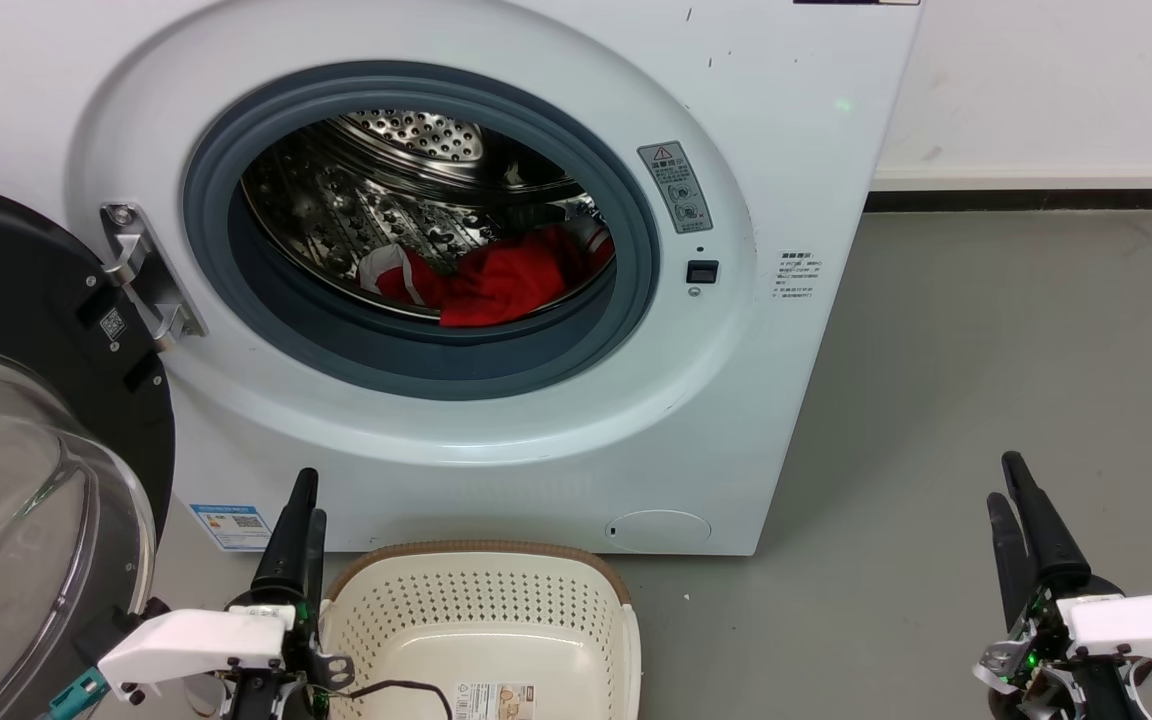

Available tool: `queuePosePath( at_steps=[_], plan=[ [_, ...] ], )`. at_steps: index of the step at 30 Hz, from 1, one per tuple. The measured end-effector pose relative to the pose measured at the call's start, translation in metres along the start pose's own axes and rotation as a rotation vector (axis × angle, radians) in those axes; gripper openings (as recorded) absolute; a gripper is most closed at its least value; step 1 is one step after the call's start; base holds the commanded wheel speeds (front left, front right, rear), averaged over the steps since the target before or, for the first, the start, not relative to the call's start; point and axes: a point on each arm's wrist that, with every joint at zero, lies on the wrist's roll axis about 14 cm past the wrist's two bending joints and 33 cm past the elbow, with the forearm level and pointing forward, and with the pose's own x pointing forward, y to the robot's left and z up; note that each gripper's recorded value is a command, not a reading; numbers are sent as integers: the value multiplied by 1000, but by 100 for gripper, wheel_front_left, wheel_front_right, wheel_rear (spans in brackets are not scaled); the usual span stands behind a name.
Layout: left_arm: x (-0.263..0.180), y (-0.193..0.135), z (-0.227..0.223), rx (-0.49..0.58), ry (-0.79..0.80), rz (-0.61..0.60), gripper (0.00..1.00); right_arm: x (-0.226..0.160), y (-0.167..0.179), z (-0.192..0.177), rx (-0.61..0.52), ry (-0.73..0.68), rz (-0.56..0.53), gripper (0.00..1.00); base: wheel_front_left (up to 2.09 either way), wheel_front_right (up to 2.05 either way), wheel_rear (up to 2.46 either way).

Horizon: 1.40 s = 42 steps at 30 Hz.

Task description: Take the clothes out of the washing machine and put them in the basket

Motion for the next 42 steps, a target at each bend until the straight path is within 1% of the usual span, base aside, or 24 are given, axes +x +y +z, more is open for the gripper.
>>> queuePosePath(
  at_steps=[2,3,4,5,8,9,11,12,19,26,27,42],
  plan=[
    [1,-3,-1,38,0,-8,100,-1,1,2,-48,-6,2,100,0,0,0],
    [1,-6,-1,73,-1,-17,100,-1,3,2,-103,-9,9,100,0,0,0],
    [1,-6,-1,73,-1,-17,100,-1,3,2,-103,-9,9,100,0,0,0],
    [2,-9,-1,113,-5,-25,100,0,7,3,-160,-12,20,100,0,0,0],
    [3,-13,-2,180,-6,-36,100,0,12,3,-247,-18,34,100,0,0,0],
    [3,-16,-2,250,-10,-46,100,0,16,2,-333,-18,45,100,0,0,0],
    [4,-18,-2,298,-13,-53,100,-1,17,0,-392,-15,51,100,0,0,0],
    [4,-18,-2,298,-13,-53,100,-1,17,0,-392,-15,51,100,0,0,0],
    [4,-23,-5,478,-15,-66,100,-3,18,-9,-575,5,62,100,0,0,0],
    [3,-24,-9,632,-11,-76,100,-3,20,-13,-719,11,77,100,0,0,0],
    [2,-23,-10,689,-11,-78,100,-4,20,-15,-771,15,80,100,0,0,0],
    [2,-23,-10,944,-15,-88,100,-6,25,-16,-1010,13,106,100,0,0,0]
  ],
)
